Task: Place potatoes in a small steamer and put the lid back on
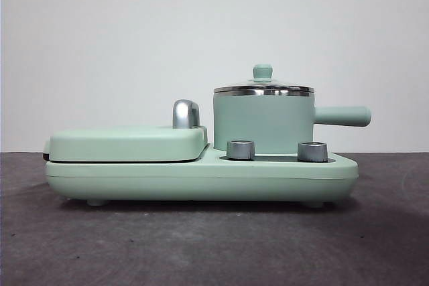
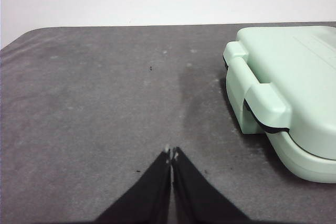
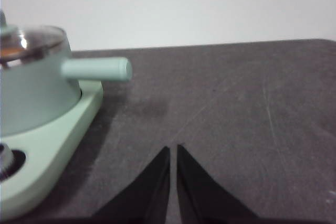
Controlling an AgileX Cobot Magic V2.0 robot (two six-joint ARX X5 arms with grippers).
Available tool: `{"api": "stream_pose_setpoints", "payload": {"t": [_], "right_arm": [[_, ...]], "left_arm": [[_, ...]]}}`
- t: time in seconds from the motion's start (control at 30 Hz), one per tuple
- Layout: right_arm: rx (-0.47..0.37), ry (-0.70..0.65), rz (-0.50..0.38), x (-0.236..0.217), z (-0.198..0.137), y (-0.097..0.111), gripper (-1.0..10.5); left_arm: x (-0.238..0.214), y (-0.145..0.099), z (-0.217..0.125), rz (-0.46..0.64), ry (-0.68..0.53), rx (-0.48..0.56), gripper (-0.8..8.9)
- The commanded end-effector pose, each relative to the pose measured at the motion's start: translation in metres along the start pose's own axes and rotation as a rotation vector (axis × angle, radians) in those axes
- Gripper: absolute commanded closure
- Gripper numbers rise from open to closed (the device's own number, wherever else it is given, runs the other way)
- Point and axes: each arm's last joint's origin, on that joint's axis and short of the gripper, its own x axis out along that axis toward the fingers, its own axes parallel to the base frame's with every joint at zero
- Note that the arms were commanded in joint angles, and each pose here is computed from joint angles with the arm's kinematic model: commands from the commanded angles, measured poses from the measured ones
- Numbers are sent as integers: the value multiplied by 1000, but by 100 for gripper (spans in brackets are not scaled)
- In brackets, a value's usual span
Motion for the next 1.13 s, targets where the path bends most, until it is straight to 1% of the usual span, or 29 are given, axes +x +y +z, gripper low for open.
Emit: {"api": "stream_pose_setpoints", "payload": {"t": [0.03,0.13,0.17,0.37,0.5,1.13], "right_arm": [[-20,23,-31,-1,-5,-1,928],[-15,80,-86,-2,-11,-3,928],[-16,78,-97,-2,-11,-4,928],[-16,73,-84,-2,-10,-3,928],[-17,56,-84,-2,-8,-3,928],[-17,57,-84,-2,-8,-3,928]], "left_arm": [[2,0,-7,5,23,14,807],[2,0,-7,5,23,14,807],[2,0,-7,5,23,14,807],[2,0,-7,5,23,14,807],[2,0,-7,5,23,14,807],[2,0,-7,5,23,14,807]]}}
